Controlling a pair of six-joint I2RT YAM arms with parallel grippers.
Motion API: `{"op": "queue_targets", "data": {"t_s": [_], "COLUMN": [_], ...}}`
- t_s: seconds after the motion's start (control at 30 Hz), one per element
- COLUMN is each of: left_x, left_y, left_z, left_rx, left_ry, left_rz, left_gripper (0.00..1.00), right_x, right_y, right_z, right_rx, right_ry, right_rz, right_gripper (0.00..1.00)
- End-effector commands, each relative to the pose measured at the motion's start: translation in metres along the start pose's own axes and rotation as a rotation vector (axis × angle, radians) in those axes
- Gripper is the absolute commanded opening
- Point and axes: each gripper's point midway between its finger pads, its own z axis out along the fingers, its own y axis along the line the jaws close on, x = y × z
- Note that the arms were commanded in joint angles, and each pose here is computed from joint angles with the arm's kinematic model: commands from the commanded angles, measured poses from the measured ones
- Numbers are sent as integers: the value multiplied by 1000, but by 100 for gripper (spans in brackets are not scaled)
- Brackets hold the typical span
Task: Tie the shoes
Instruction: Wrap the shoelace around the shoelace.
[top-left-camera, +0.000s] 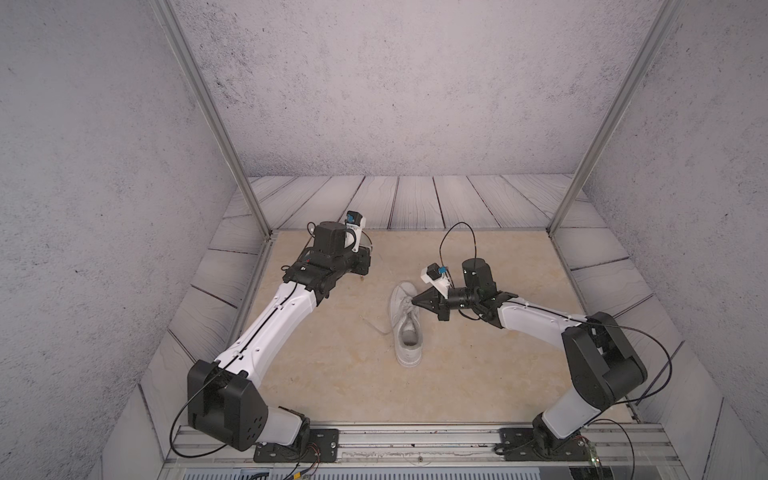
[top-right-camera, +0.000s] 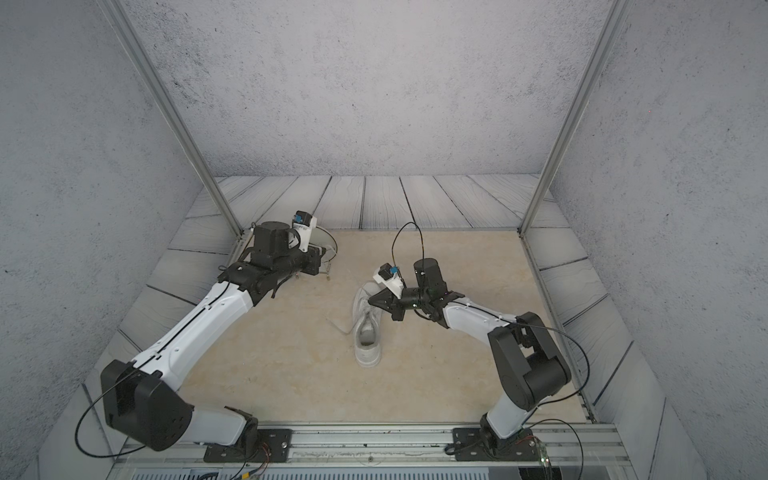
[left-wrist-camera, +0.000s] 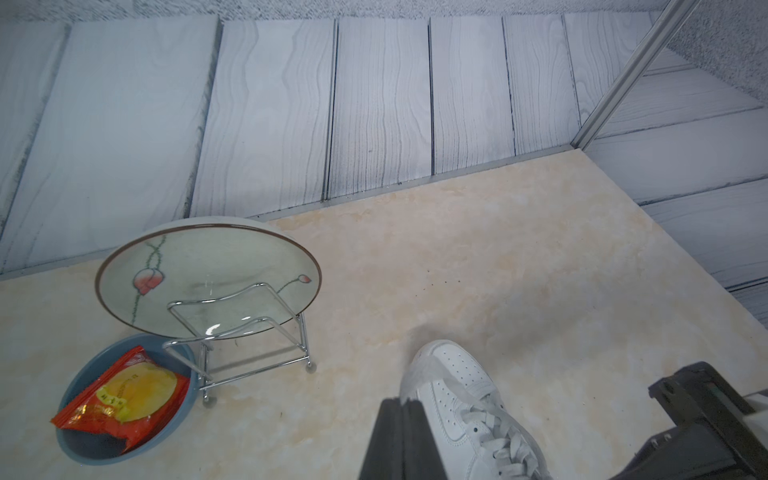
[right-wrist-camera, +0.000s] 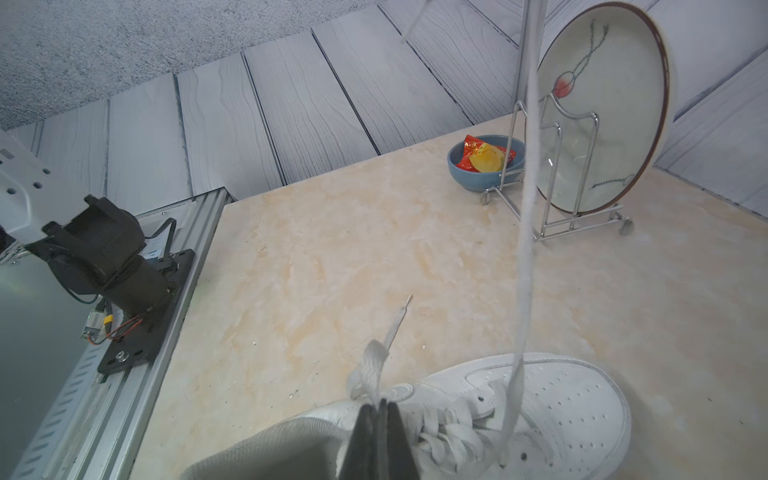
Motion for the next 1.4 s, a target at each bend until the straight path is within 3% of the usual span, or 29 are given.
{"op": "queue_targets", "data": {"t_s": [0.0, 0.27, 0.43, 0.67, 0.97, 1.37], "left_x": [-1, 28, 55, 95, 90, 90], "left_y": [4, -15, -47, -82, -172, -280], "left_z": [-35, -115, -136, -136, -138, -108], "left_rx": [-48, -40, 57, 215, 548, 775], "left_ry": [-43, -39, 22, 123, 94, 98], "left_rz": [-40, 8, 47, 63, 205, 437], "left_gripper": [0, 0, 0, 0, 0, 0], "right_x": [-16, -22, -34, -48, -46, -40], "right_y": [6, -6, -8, 5, 7, 6], "right_z": [-9, -10, -13, -15, -12, -8], "right_rx": [30, 93, 117, 89, 80, 67], "right_ry": [-29, -42, -73, -106, -95, -88], "right_rz": [-28, 8, 14, 0, 2, 14], "right_gripper": [0, 0, 0, 0, 0, 0]}}
